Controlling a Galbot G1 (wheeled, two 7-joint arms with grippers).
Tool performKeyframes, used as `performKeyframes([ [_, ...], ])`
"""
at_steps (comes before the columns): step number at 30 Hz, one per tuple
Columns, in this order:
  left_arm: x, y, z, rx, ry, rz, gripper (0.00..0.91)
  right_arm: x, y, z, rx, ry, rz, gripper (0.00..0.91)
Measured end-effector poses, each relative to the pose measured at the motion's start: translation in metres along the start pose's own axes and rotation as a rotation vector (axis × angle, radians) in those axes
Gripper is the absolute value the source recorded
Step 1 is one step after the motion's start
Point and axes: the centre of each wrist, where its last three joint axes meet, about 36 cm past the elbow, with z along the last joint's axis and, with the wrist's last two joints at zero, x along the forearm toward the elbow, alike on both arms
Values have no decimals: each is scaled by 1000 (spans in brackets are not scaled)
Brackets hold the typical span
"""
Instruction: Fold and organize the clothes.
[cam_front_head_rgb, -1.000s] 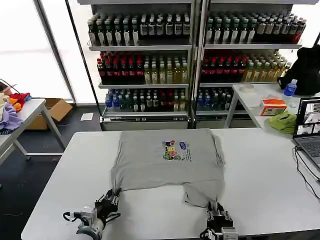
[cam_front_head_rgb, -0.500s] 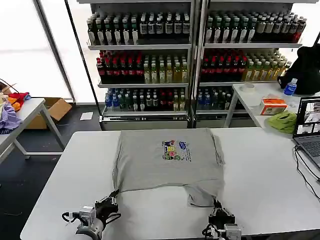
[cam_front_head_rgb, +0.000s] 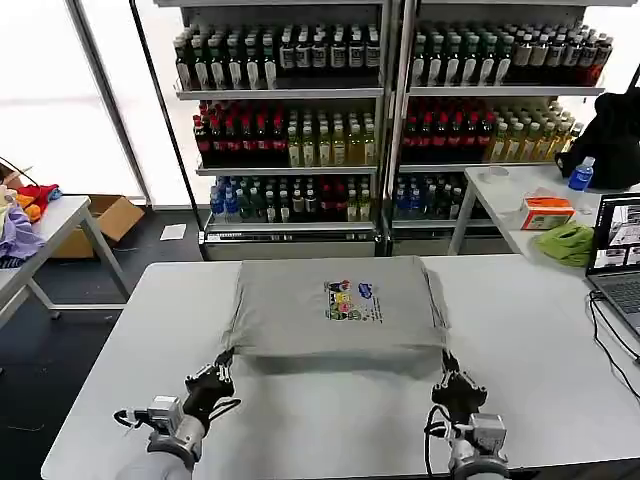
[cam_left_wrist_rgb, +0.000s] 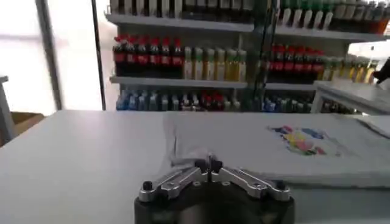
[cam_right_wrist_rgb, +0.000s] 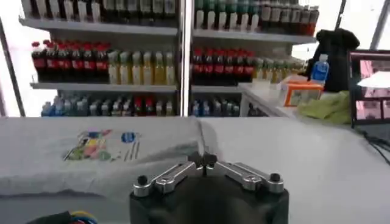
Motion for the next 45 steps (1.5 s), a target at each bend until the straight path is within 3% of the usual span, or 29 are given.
performKeyframes([
  [7, -23, 3, -8, -1, -42, 3, 0, -36, -3, -12, 39, -34, -12, 0],
  [17, -64, 2, -19, -17, -58, 35, 0, -91, 4, -26, 68, -33, -16, 0],
  [30, -121, 11, -23, -15, -11, 38, 0, -149, 19, -32, 100, 18, -20, 0],
  [41, -141, 26, -18, -24, 39, 0, 0, -178, 27, -30, 112, 65, -18, 0],
  [42, -142, 27, -18, -28, 41, 0, 20, -180, 28, -29, 113, 70, -18, 111],
  [43, -143, 27, -18, -32, 43, -1, 776, -181, 28, -28, 114, 76, -18, 796],
  [44, -144, 27, -18, -35, 44, -2, 907, -182, 29, -27, 117, 84, -18, 907],
  [45, -145, 27, -18, -37, 45, -2, 907, -183, 30, -25, 119, 91, -19, 907],
])
